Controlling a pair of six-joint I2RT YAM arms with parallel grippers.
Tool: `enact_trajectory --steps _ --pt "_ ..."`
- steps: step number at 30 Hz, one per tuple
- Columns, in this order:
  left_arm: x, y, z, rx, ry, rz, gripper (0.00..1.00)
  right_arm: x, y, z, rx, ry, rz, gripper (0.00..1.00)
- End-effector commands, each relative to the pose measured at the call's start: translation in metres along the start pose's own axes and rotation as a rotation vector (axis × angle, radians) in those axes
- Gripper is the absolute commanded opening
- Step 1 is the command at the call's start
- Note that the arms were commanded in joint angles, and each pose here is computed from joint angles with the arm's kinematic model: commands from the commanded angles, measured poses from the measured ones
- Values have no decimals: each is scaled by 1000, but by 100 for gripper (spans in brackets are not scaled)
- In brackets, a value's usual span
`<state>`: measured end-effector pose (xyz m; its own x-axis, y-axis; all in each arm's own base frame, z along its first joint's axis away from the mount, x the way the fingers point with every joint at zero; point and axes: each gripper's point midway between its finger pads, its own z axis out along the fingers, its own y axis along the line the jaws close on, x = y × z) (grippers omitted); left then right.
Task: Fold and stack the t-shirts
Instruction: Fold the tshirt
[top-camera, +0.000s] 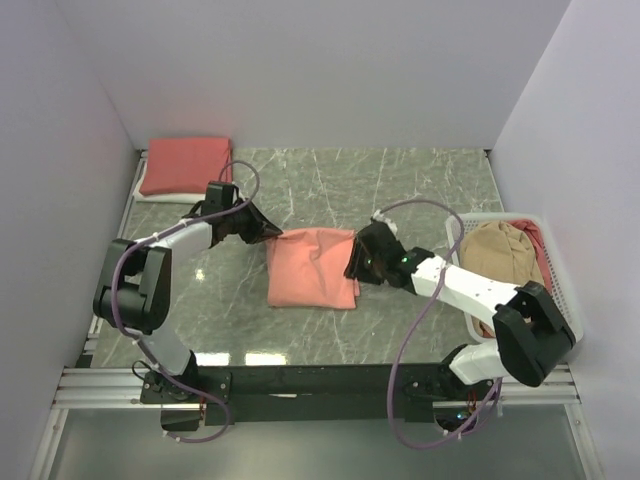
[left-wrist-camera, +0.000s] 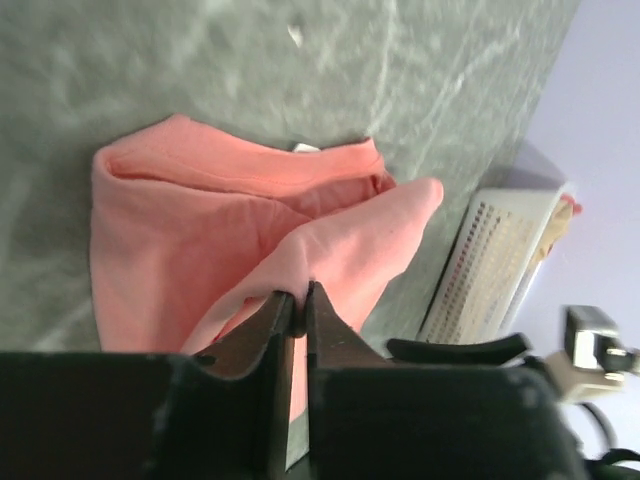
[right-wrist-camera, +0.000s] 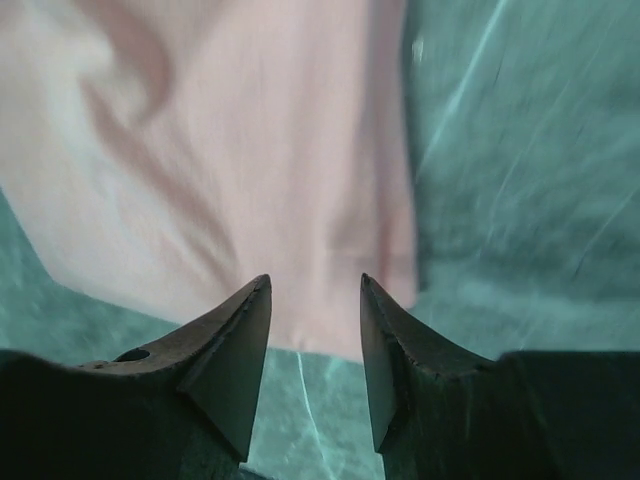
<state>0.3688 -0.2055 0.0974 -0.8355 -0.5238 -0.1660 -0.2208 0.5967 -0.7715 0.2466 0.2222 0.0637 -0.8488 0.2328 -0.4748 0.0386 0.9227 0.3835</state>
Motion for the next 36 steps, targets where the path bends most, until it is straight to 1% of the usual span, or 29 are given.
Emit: enact_trajectory --steps 1,2,3,4,5,6,7,10,11,13,15,17,18,20,22,26,32,35,36 --pt "-29 9 4 -29 -45 12 14 -56 4 1 -12 -121 -3 48" --pt "-33 8 6 -24 -42 22 17 -64 4 6 -11 -121 3 48" --pt "-35 8 8 -23 -37 27 25 -75 7 9 -31 -143 8 48" --pt "-34 16 14 -48 -22 18 28 -84 1 13 -30 -148 23 48" --pt "-39 13 14 -48 -31 36 31 -90 1 20 -33 -141 28 48" --pt "-43 15 14 -56 -41 39 37 -99 1 24 -43 -155 31 48" --pt "-48 18 13 -80 -60 39 41 -107 -2 28 -42 -162 31 48" --pt "-65 8 -2 -82 -122 71 46 -120 2 41 -63 -152 11 48" --pt "-73 10 -7 -120 -164 91 47 -125 4 45 -65 -156 7 48" --pt "-77 4 -17 -131 -198 112 48 -131 6 49 -69 -163 -2 48" --pt "-77 6 -19 -145 -195 124 48 -138 8 54 -80 -163 11 48" --pt "-73 9 -18 -148 -183 120 49 -141 7 57 -87 -157 29 48" --pt "-72 7 -17 -132 -184 122 51 -144 7 57 -96 -162 36 48" --pt "-66 10 -14 -118 -168 110 54 -145 10 60 -109 -159 47 48" --pt "-60 10 -7 -111 -140 110 54 -147 11 62 -117 -153 56 48" --pt "-54 7 2 -113 -124 113 55 -149 14 71 -120 -138 62 48" --pt "-53 7 16 -127 -100 108 51 -151 14 81 -108 -114 74 48" --pt "-50 7 19 -123 -95 103 47 -151 13 86 -98 -105 78 48" --pt "-50 7 20 -123 -94 104 44 -151 13 86 -99 -102 80 48"
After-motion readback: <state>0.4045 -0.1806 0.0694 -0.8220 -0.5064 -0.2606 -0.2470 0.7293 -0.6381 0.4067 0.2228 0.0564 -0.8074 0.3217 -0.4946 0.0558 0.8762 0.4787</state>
